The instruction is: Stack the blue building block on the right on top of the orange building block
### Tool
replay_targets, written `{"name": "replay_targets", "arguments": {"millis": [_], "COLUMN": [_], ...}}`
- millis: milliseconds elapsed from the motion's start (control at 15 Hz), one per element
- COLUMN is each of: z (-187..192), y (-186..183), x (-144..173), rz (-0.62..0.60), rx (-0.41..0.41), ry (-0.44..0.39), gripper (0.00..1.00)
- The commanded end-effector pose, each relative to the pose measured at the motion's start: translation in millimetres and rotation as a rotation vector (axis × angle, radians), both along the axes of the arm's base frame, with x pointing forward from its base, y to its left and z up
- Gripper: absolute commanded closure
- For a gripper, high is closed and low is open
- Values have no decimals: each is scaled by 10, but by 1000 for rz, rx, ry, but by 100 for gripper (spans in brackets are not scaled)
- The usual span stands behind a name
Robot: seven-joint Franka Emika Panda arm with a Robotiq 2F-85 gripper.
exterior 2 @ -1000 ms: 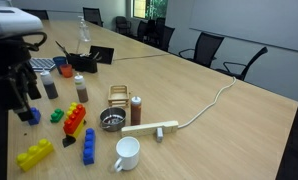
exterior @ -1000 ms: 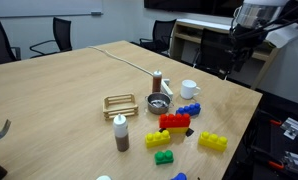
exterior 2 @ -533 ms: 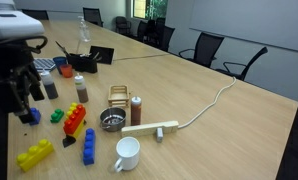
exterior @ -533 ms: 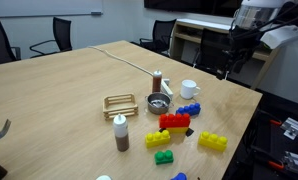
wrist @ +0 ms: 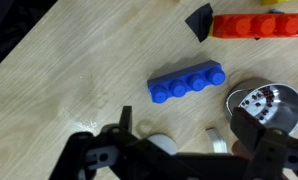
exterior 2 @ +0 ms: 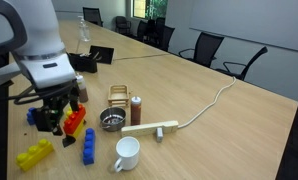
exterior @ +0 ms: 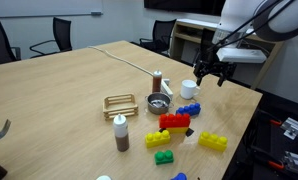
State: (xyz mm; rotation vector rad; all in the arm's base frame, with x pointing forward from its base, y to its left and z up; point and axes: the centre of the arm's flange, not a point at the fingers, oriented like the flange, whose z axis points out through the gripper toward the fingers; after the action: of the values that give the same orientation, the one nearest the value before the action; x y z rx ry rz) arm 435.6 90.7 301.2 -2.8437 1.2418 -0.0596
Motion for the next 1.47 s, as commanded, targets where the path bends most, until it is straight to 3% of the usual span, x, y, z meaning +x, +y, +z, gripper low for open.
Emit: {"name": "replay_targets", "arguments": {"millis": [0,333,533,933,1000,1067,1400], "z": [-67,-87,-234,-646,-721,-627,-720], "y": [25,35,42,94,107,55,75], "x": [34,86,95,129,109,77,86], "rz": [-32,-66,-230,-523,-544,-485,-525], "rx": [9,17,12,51,51,36,38], "ry": [-1,-3,39,30,43,53,60], "gripper": [0,0,0,0,0,0,0]}}
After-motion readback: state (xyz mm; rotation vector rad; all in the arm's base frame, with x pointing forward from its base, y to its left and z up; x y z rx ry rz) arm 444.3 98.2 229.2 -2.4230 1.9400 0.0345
